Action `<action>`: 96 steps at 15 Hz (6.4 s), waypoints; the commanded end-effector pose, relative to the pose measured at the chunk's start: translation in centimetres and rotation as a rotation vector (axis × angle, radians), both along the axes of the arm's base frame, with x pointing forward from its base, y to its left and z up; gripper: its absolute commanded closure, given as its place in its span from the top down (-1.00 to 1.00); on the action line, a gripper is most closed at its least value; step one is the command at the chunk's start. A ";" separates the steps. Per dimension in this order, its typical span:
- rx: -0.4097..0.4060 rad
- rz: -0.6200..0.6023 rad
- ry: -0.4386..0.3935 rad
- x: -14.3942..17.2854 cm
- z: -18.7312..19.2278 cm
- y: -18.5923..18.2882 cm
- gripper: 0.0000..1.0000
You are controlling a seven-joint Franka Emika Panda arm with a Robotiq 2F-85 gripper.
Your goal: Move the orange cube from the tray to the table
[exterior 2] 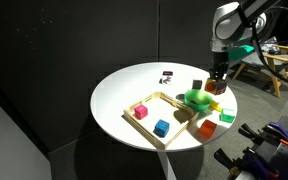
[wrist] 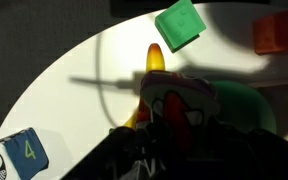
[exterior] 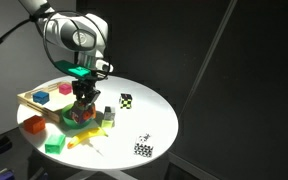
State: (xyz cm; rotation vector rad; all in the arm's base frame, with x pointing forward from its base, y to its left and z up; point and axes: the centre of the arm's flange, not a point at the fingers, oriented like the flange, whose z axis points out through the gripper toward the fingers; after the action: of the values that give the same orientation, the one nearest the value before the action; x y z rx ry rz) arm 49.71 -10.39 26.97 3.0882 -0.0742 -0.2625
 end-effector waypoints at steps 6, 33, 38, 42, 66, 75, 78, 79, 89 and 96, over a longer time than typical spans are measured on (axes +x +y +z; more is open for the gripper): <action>0.015 -0.135 -0.048 0.1 1.1 -5.7 -0.68; -0.003 -0.434 -0.055 4.9 -6.0 -16.6 -0.68; -0.001 -0.439 -0.039 5.1 -7.6 -17.1 -0.68; -0.006 -0.443 -0.033 5.2 -8.4 -17.4 -0.68; 0.014 -0.418 -0.058 5.1 -3.9 -16.3 1.00; 0.039 -0.372 -0.109 5.5 2.3 -13.8 1.00; 0.046 -0.339 -0.116 5.5 3.9 -12.2 1.00; 0.049 -0.323 -0.116 5.5 4.4 -11.4 1.00; 0.063 -0.192 -0.123 4.8 7.4 -5.1 1.00; 0.056 -0.101 -0.133 2.6 8.4 -2.3 1.00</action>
State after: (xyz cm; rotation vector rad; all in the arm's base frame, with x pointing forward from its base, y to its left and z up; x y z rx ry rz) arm 54.47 -13.84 34.19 3.1663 -0.3153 -0.0756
